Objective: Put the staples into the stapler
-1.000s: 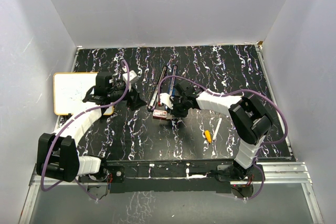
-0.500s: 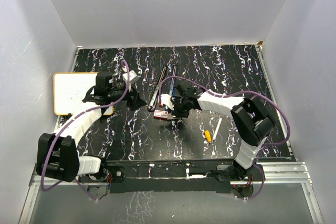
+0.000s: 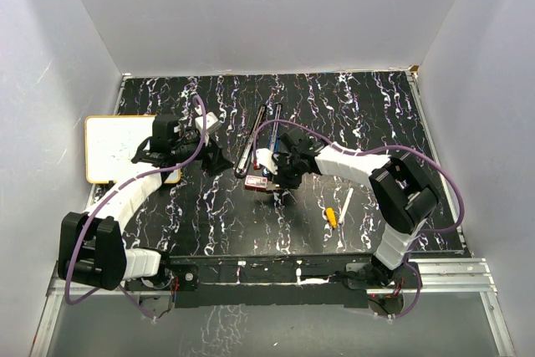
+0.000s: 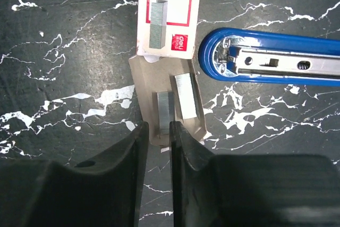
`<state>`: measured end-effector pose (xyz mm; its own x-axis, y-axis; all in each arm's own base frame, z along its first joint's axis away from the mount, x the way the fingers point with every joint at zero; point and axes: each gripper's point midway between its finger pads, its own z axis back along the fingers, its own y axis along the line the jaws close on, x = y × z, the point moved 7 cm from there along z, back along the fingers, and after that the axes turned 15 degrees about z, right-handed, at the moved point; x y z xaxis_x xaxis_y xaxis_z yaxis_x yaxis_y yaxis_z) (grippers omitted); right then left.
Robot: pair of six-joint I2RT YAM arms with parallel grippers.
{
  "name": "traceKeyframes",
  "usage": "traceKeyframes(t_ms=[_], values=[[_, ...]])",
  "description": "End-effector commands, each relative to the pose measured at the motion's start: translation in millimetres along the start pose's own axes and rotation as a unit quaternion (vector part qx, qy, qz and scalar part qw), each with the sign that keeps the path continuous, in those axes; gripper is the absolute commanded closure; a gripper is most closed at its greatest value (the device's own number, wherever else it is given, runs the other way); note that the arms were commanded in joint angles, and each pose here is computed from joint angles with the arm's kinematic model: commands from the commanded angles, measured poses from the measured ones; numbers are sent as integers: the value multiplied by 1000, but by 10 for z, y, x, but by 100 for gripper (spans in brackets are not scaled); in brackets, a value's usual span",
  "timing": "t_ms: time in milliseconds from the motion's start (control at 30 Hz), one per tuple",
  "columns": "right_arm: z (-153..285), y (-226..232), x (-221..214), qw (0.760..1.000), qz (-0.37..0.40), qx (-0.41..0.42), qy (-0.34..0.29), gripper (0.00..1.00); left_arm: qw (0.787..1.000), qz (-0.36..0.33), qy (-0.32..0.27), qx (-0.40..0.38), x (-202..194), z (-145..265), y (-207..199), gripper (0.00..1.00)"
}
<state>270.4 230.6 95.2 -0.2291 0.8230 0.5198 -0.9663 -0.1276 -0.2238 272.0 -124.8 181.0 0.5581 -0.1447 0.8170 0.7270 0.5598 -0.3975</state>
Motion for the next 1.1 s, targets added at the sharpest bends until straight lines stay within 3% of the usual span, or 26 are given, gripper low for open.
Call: traceKeyframes(t_ms=[0,500,733,1067], values=[[83,-192,87,999,7,-41,-2,72,999,-22,-20,-14,96,80,-86,30],[-119,-134,-87,999,-9,-16,30,71,999,-22,-18,-14,90,79,-84,30],[-179,-28,-176,998,-34,21,38,60,1000,-19,-17,-16,90,75,-82,30],[-265,15,-265,997,-47,30,52,69,999,-19,-19,-17,107,75,-86,30]])
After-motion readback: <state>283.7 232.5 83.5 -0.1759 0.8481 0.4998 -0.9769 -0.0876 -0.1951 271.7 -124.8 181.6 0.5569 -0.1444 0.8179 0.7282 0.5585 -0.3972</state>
